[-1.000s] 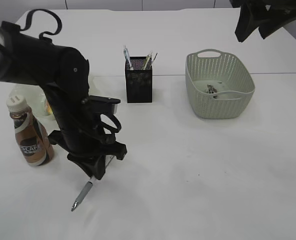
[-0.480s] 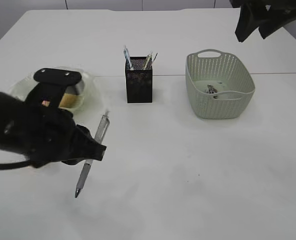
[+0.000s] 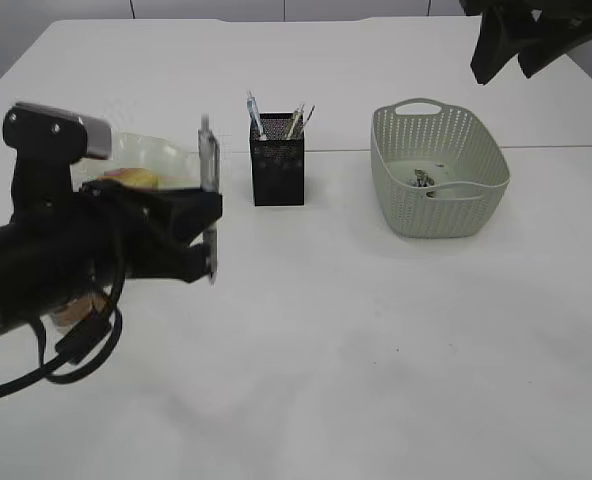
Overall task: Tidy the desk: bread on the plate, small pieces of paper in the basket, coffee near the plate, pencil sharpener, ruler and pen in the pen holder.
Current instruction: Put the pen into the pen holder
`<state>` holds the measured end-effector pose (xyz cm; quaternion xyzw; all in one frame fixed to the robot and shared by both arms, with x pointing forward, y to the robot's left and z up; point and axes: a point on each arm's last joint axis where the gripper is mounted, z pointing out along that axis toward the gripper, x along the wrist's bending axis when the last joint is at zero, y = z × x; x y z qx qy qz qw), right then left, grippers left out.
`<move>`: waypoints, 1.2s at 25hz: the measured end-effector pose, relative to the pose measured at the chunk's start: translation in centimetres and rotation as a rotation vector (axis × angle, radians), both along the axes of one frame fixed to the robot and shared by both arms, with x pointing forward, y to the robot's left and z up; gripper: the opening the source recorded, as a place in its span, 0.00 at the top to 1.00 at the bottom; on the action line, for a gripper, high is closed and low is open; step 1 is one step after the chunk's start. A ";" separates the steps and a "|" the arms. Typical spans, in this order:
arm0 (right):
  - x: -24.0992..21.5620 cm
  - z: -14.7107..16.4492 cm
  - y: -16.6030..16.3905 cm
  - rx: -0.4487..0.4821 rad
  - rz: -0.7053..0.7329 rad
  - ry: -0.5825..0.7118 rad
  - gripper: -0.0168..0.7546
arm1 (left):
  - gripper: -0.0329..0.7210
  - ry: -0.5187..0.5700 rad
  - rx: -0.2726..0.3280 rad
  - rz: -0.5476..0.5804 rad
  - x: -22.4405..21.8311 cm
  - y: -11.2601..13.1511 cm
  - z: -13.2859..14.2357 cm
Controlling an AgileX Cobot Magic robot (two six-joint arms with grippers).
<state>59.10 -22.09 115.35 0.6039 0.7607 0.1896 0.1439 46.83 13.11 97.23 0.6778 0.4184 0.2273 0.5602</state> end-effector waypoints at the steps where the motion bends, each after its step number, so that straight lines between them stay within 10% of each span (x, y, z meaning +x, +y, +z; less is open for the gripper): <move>1: 0.0 0.0 0.0 0.000 0.000 0.000 0.51 | 0.87 -0.040 -0.036 0.008 0.4 -0.2 0.5; 9: 0.0 0.0 0.0 -0.002 0.000 0.000 0.51 | 0.87 -0.208 -0.162 0.079 5.8 -2.2 2.7; 30: 0.0 0.0 0.0 -0.006 -0.001 -0.001 0.51 | 0.87 -0.251 -0.083 0.121 21.7 -6.1 -0.6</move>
